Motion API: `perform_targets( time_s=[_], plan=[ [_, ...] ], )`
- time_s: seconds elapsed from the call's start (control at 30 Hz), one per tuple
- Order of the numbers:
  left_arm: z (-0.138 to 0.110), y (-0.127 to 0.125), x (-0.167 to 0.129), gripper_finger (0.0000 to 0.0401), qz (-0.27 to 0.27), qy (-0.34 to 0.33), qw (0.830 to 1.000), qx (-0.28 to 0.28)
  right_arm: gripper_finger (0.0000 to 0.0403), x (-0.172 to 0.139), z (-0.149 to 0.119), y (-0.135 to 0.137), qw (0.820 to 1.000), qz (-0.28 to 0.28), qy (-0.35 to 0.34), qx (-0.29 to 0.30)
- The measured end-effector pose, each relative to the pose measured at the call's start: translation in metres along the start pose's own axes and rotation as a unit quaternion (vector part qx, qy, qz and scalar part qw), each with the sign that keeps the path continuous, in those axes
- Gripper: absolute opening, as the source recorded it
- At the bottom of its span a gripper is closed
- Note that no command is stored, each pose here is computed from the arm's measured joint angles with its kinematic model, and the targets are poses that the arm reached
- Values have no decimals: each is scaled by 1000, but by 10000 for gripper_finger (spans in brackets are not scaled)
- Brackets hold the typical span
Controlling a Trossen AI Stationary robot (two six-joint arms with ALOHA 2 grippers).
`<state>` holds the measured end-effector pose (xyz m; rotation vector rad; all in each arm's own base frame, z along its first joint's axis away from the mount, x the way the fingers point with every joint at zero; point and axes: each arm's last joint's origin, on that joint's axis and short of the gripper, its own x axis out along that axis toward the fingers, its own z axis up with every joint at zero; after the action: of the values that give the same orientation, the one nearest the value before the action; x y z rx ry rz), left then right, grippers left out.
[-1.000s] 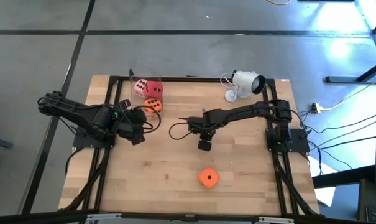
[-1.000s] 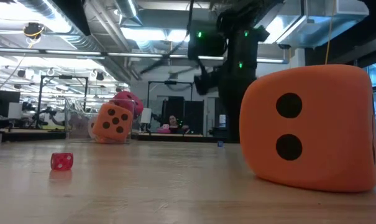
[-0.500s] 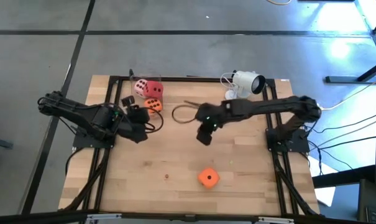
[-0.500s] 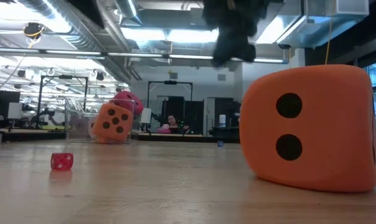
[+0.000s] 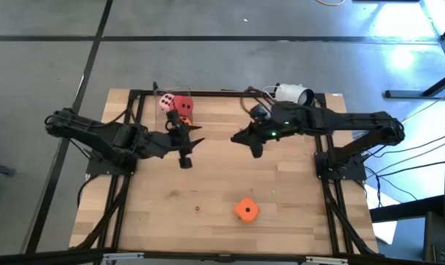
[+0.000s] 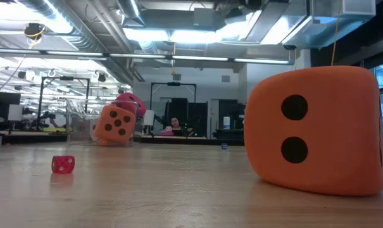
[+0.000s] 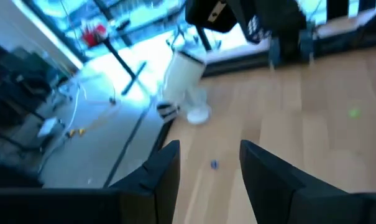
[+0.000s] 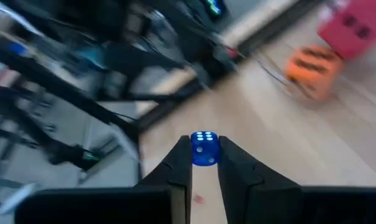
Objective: Pick & Place Dice
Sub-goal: Put the bottom small blue dice into the transparent bin
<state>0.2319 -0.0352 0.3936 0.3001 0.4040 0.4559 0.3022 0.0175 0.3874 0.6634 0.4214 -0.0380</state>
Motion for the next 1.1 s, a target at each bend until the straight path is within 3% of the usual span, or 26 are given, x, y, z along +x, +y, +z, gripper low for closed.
perform_targets(
  time_s=[0.1,0.27,0.37,0.63,0.77,0.9,1.1],
  plan=[
    [9,-4,7,160,3,-36,999,8,47,-9,6,14,997,64,-32,-2],
    [27,-24,16,160,-55,-127,988,63,47,-14,17,31,982,168,-71,44],
    [36,-32,17,165,-67,-171,981,60,47,-17,21,37,973,207,-81,67],
    [48,-22,5,209,-40,-227,973,12,47,-20,19,37,974,194,-78,87],
    [50,-18,3,228,-24,-235,972,22,47,-19,17,35,977,182,-67,92],
    [49,-18,5,236,-13,-226,973,36,47,-18,17,35,977,176,-71,93],
    [49,-16,11,237,-22,-228,973,15,47,-11,15,33,979,166,-69,94]
  ],
)
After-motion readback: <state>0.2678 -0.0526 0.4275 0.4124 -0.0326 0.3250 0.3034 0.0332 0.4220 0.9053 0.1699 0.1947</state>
